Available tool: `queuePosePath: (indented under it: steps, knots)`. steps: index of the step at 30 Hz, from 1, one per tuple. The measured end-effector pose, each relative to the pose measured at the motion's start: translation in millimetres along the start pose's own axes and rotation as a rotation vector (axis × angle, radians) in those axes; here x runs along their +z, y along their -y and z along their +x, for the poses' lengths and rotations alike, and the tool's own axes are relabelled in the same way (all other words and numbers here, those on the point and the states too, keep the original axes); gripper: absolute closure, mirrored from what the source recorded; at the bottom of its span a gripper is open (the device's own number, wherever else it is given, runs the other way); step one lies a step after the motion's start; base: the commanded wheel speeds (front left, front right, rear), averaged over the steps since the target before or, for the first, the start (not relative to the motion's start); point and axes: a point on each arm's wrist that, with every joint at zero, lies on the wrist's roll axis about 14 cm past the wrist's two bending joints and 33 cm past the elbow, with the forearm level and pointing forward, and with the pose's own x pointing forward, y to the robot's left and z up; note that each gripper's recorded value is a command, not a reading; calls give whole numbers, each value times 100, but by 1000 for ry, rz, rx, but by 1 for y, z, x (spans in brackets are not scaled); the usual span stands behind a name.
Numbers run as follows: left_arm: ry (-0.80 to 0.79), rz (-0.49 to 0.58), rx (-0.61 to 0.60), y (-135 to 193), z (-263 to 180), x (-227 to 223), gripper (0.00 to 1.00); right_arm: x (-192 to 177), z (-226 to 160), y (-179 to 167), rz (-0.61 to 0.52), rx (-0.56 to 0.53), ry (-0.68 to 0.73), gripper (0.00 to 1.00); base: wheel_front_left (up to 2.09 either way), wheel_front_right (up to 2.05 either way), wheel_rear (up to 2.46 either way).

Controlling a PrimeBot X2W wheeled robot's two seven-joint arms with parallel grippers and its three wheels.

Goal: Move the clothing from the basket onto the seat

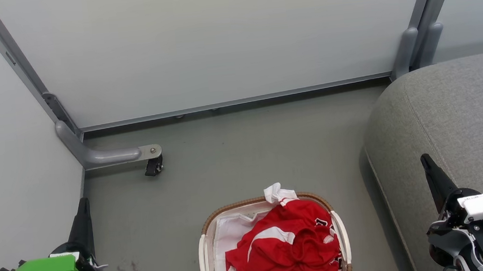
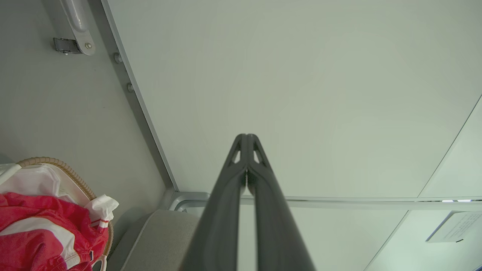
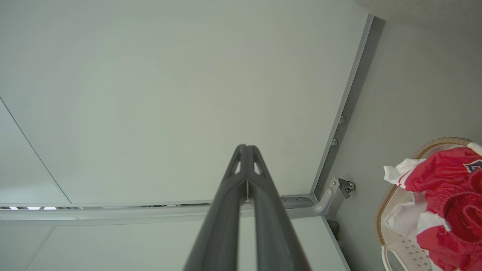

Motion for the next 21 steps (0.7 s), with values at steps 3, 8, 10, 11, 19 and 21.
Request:
queuePosePath:
  steps: [3, 8, 10, 11, 19, 21]
  knots:
    - [0, 0, 0, 0, 0, 0, 100, 0, 0, 0, 0, 0, 0, 100, 0, 0, 0]
    - [0, 0, 0, 0, 0, 0, 100, 0, 0, 0, 0, 0, 0, 100, 0, 0, 0]
    - [0, 0, 0, 0, 0, 0, 100, 0, 0, 0, 0, 0, 0, 100, 0, 0, 0]
    - [0, 0, 0, 0, 0, 0, 100, 0, 0, 0, 0, 0, 0, 100, 0, 0, 0]
    - [0, 0, 0, 0, 0, 0, 100, 0, 0, 0, 0, 0, 0, 100, 0, 0, 0]
    - [0, 0, 0, 0, 0, 0, 100, 0, 0, 0, 0, 0, 0, 100, 0, 0, 0]
